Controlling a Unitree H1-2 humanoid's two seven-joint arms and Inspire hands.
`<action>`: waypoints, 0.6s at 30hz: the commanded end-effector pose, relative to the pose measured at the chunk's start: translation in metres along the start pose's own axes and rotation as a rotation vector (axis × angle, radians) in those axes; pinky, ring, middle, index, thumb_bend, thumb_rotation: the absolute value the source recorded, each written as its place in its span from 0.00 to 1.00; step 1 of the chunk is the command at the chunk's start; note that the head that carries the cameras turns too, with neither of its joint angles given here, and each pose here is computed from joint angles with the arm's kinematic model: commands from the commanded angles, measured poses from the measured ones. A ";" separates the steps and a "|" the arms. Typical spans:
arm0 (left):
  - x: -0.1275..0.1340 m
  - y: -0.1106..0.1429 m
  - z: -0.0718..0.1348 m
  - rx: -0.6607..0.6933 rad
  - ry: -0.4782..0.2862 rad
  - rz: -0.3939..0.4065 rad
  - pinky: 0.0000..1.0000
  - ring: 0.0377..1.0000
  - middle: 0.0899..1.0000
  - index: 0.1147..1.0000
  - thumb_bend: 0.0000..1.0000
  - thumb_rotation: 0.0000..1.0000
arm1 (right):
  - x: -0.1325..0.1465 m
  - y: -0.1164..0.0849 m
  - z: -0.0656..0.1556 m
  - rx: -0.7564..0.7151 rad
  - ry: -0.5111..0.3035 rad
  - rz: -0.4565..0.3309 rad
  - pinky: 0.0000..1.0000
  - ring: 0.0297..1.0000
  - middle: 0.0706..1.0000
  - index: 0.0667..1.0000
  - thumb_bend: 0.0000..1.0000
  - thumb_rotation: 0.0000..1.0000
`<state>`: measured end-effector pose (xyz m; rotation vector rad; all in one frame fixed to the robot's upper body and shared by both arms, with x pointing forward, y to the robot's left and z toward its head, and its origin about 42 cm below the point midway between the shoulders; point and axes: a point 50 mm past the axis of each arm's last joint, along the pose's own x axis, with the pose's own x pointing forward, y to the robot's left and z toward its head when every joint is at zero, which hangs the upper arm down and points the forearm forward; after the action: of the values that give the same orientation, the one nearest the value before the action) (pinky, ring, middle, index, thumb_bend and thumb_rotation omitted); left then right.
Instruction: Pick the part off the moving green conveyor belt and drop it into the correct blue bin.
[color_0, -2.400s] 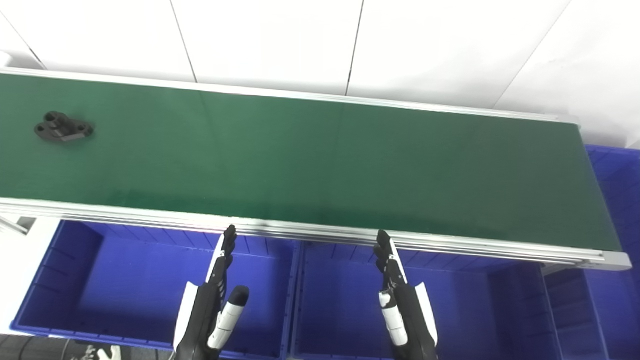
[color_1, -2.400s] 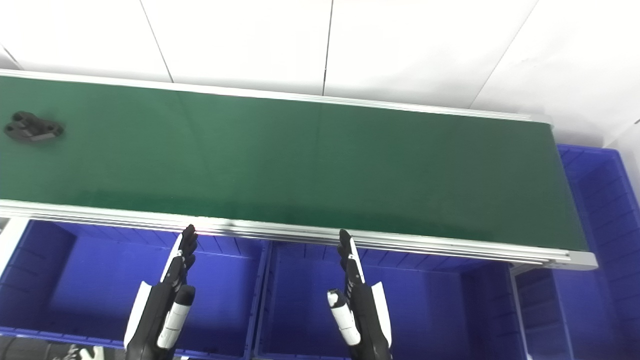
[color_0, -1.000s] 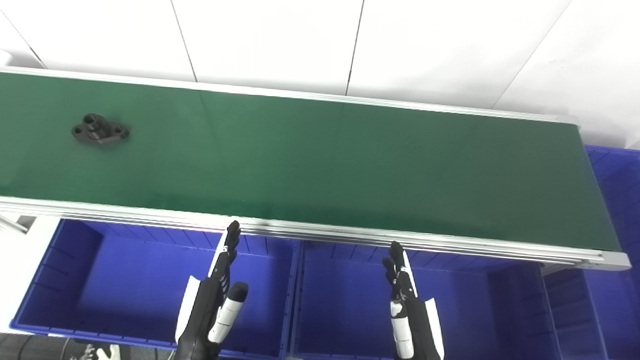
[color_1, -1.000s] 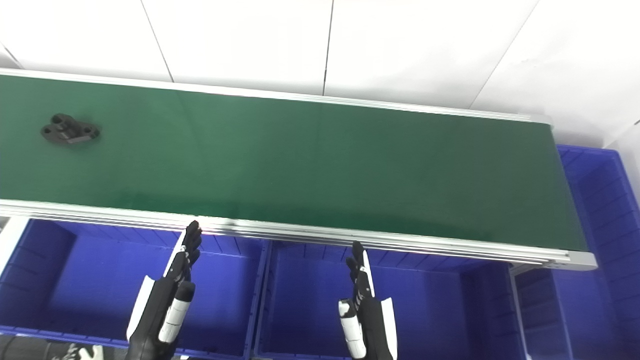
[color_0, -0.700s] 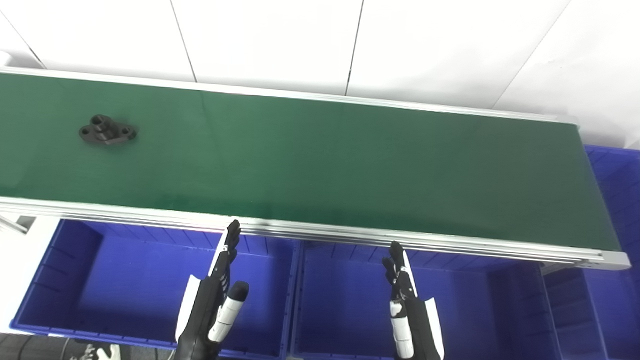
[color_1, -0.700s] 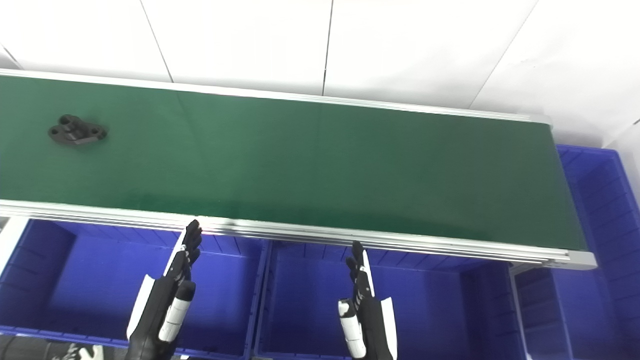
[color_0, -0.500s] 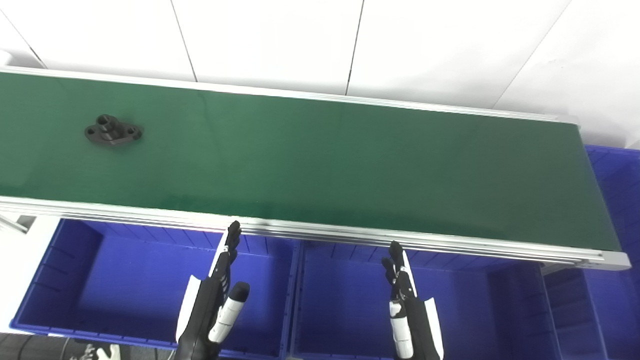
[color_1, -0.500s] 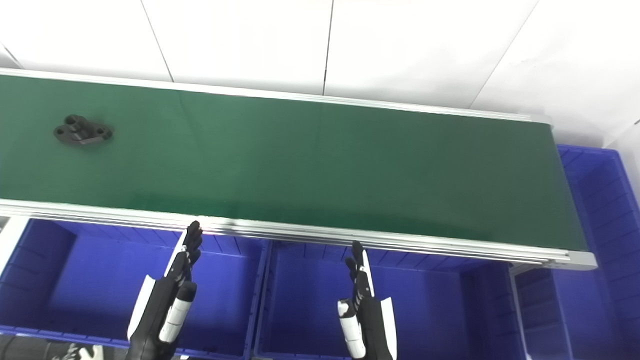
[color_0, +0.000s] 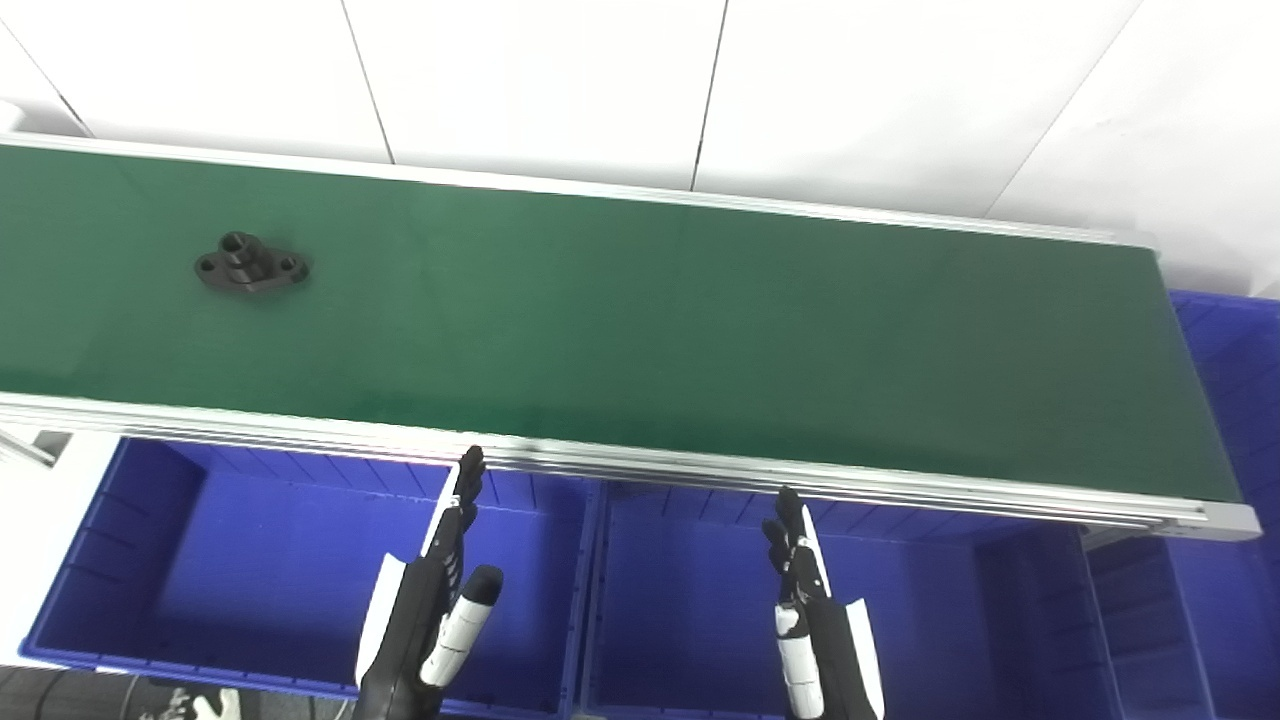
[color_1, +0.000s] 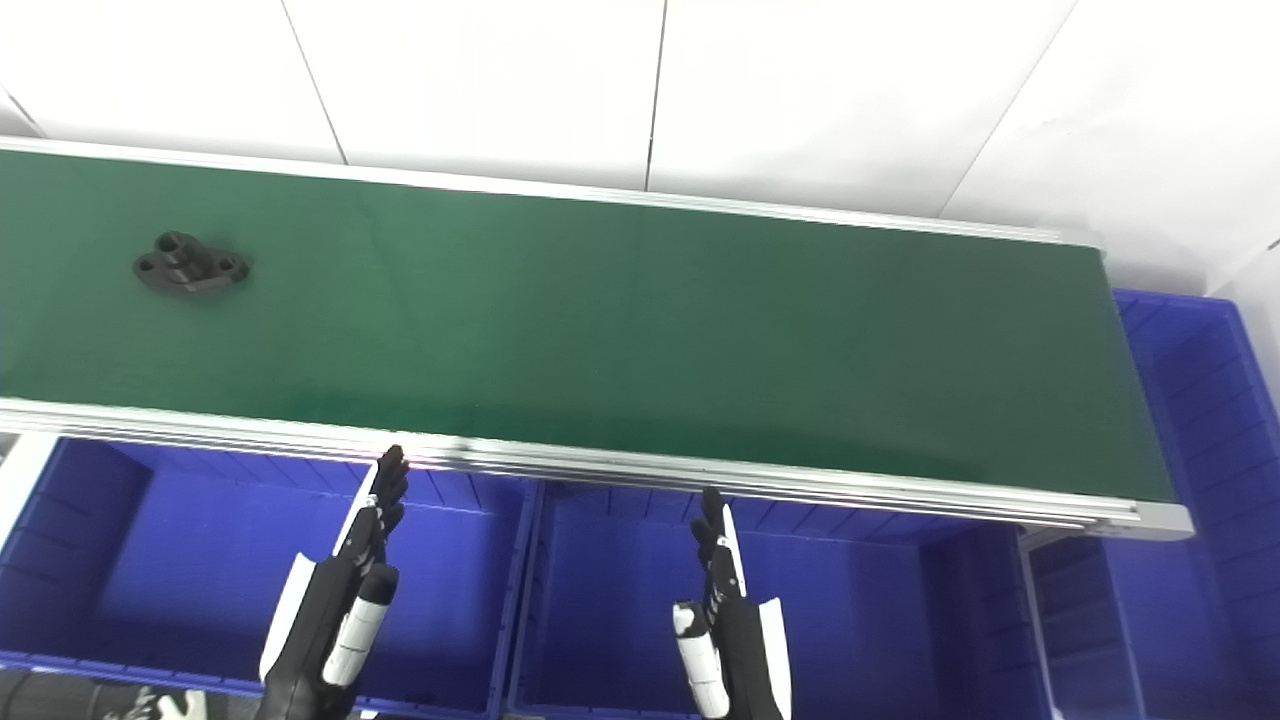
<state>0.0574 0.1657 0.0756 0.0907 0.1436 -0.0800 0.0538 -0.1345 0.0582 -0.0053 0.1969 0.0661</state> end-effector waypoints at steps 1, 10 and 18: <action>0.000 -0.001 0.004 0.009 -0.052 0.008 1.00 1.00 1.00 1.00 0.73 0.99 | 0.000 0.004 0.006 0.014 -0.076 0.005 1.00 0.98 1.00 1.00 0.82 1.00; 0.003 -0.011 -0.012 0.049 -0.047 0.016 1.00 0.97 1.00 1.00 0.66 1.00 | 0.003 -0.004 -0.013 0.028 -0.078 0.008 1.00 0.99 1.00 1.00 0.82 1.00; 0.016 -0.029 -0.030 0.069 -0.055 0.007 1.00 0.96 1.00 1.00 0.59 0.98 | 0.013 -0.025 -0.035 0.025 -0.075 0.027 1.00 1.00 1.00 1.00 0.76 1.00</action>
<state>0.0616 0.1472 0.0356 0.1711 0.1470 -0.0892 0.0577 -0.1558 0.0158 0.0114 0.1950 0.0830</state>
